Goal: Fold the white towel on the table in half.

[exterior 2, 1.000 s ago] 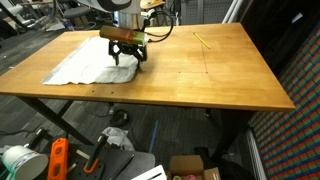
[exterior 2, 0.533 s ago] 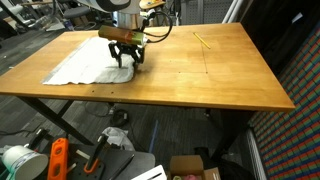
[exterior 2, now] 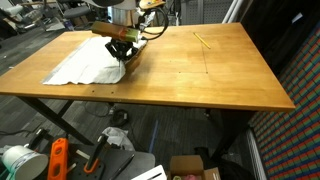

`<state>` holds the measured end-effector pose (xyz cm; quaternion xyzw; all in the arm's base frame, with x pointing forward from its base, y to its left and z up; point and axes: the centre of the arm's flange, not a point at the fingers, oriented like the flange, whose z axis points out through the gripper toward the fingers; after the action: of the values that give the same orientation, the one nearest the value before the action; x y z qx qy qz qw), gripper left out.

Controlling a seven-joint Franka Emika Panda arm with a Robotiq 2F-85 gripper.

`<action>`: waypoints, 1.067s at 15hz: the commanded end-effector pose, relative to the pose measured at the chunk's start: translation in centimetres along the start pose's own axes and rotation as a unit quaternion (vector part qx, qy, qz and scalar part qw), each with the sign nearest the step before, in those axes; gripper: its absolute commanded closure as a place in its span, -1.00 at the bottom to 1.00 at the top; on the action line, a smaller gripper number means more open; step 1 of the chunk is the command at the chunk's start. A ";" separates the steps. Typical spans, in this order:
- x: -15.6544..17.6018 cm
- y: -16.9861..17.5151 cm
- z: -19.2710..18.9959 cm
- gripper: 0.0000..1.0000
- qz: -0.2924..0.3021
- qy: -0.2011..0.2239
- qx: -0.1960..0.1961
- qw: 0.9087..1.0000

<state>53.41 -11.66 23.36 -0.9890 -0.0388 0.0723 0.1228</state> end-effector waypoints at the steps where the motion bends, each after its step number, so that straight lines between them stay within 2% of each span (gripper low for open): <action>1: -2.9 -3.0 -2.5 0.98 0.020 0.028 -0.016 0.999; 5: -5.3 -7.1 -3.3 0.98 0.023 0.089 -0.049 0.995; 7: -6.4 -10.1 -2.9 0.98 0.007 0.119 -0.083 0.989; 12: -9.3 -19.0 -0.2 0.98 -0.049 0.176 -0.177 0.967; 16: -11.3 -24.7 1.2 0.98 -0.063 0.207 -0.225 0.950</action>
<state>43.03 6.80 28.87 -0.9867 -0.0996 -0.1156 -0.0554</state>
